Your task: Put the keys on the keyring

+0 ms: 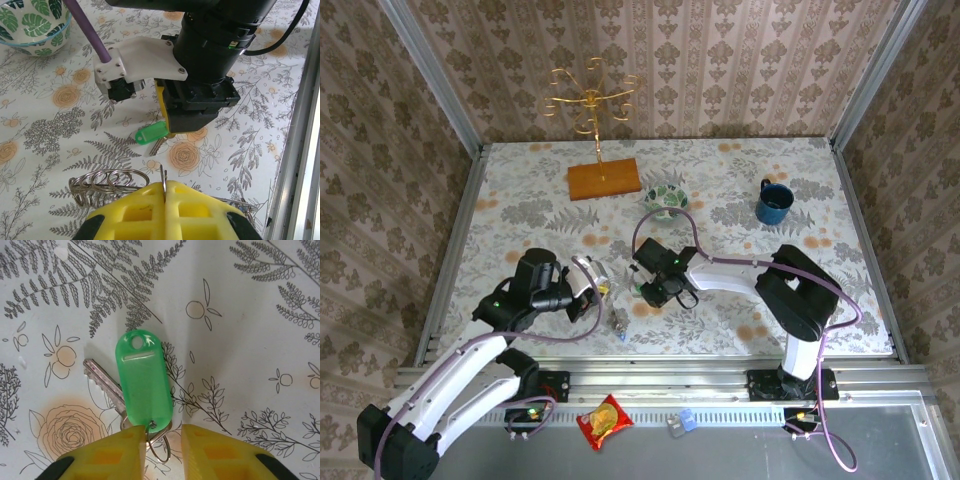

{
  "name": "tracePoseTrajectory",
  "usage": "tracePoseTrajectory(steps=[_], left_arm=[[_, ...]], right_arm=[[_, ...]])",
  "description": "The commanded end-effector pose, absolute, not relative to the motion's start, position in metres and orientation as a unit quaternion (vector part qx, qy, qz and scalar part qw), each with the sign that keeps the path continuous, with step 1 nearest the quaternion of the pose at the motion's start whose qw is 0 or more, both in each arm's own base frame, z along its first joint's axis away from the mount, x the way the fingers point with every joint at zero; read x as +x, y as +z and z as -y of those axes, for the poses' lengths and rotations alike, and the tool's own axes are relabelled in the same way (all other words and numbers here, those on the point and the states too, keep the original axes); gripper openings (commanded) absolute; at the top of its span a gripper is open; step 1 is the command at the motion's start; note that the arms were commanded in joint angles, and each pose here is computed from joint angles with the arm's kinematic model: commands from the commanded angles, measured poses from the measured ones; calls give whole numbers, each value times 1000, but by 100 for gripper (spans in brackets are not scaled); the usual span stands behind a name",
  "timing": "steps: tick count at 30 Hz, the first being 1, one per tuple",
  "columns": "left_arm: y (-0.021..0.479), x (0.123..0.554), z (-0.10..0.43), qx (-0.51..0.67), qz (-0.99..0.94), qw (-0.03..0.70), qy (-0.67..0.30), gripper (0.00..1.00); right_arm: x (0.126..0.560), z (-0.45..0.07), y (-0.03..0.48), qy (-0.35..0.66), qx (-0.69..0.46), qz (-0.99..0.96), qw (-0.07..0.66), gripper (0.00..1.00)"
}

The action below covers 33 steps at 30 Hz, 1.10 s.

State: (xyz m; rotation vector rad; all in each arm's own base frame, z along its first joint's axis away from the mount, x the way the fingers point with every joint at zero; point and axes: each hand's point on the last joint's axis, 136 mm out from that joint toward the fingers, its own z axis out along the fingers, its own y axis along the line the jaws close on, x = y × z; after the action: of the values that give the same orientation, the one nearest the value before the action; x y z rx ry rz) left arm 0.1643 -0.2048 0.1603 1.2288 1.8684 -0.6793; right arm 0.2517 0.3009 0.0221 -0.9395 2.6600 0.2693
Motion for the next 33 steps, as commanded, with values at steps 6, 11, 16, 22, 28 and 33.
tracePoseTrajectory(steps=[6,11,16,22,28,33], left_arm=[[185,165,214,502,-703,418,-282,0],[185,165,215,504,-700,418,-285,0],[186,165,218,509,-695,417,-291,0],[185,165,223,514,-689,414,-299,0],[187,166,228,519,-682,414,-306,0],[186,166,232,523,-678,409,-314,0]], right_arm=[[258,-301,31,81,-341,-923,162,5],[255,-296,41,81,-345,-920,170,0],[247,-295,60,116,-344,-914,183,0],[236,-293,78,175,-319,-914,179,0],[224,-305,114,263,-318,-886,211,0],[217,-310,123,299,-323,-875,204,0]])
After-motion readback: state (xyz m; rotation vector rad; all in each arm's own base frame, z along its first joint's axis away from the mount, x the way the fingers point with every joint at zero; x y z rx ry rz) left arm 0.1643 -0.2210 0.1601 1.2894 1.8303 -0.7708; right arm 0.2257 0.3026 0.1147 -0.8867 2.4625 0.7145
